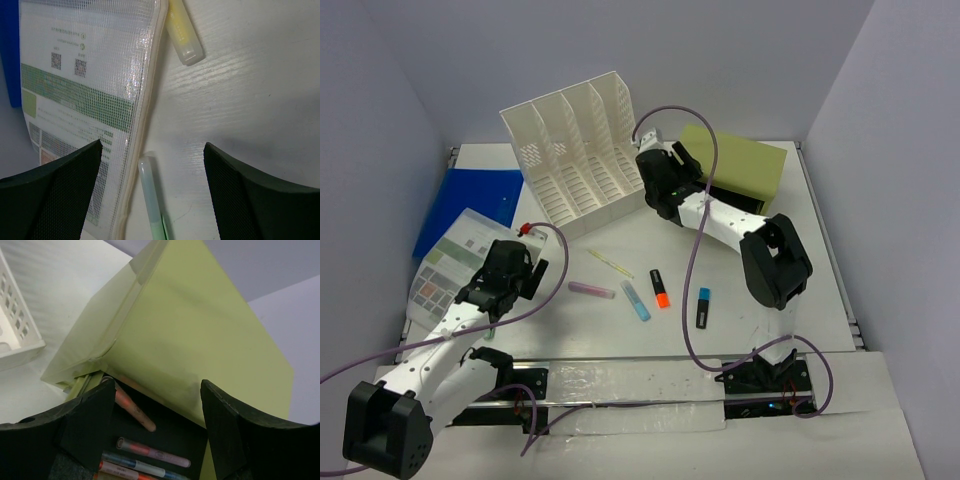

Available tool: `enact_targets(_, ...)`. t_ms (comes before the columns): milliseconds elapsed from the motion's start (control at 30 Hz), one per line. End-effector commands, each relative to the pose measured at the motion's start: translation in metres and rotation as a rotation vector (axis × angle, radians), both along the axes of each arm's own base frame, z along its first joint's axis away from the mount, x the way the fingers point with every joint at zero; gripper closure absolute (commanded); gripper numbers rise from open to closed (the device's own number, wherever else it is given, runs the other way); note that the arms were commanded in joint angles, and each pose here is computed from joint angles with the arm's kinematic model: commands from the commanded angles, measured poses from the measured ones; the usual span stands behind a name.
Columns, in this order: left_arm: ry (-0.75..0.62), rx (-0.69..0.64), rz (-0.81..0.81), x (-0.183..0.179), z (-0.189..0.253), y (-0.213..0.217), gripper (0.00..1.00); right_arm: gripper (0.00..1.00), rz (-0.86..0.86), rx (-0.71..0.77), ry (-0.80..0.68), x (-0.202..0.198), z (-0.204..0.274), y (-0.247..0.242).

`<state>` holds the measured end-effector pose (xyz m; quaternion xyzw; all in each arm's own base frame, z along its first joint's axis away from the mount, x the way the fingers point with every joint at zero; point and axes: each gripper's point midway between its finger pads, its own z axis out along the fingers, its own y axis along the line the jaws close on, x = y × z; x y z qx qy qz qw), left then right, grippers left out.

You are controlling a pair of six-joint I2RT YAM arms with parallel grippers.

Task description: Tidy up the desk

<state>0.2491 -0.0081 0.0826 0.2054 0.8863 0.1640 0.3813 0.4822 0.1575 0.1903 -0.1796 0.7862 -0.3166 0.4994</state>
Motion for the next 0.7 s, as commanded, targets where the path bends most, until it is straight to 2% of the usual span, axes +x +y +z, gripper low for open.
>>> enact_targets(0,-0.053,-0.027,-0.011,0.013,0.015,-0.006,0.11,0.24,0.018,0.064,-0.031,0.006,0.013,0.006)
enact_targets(300,-0.049,-0.026,-0.011,0.012,0.013,-0.006,0.11,0.24,0.023,0.051,-0.013,0.007,0.004,0.007)
enact_targets(500,-0.053,-0.023,-0.008,0.012,0.015,-0.005,0.11,0.24,-0.064,-0.091,-0.009,0.009,0.001,-0.011)
enact_targets(667,-0.053,-0.022,-0.010,0.013,0.014,-0.005,0.11,0.24,-0.087,-0.132,-0.006,0.002,-0.004,-0.020)
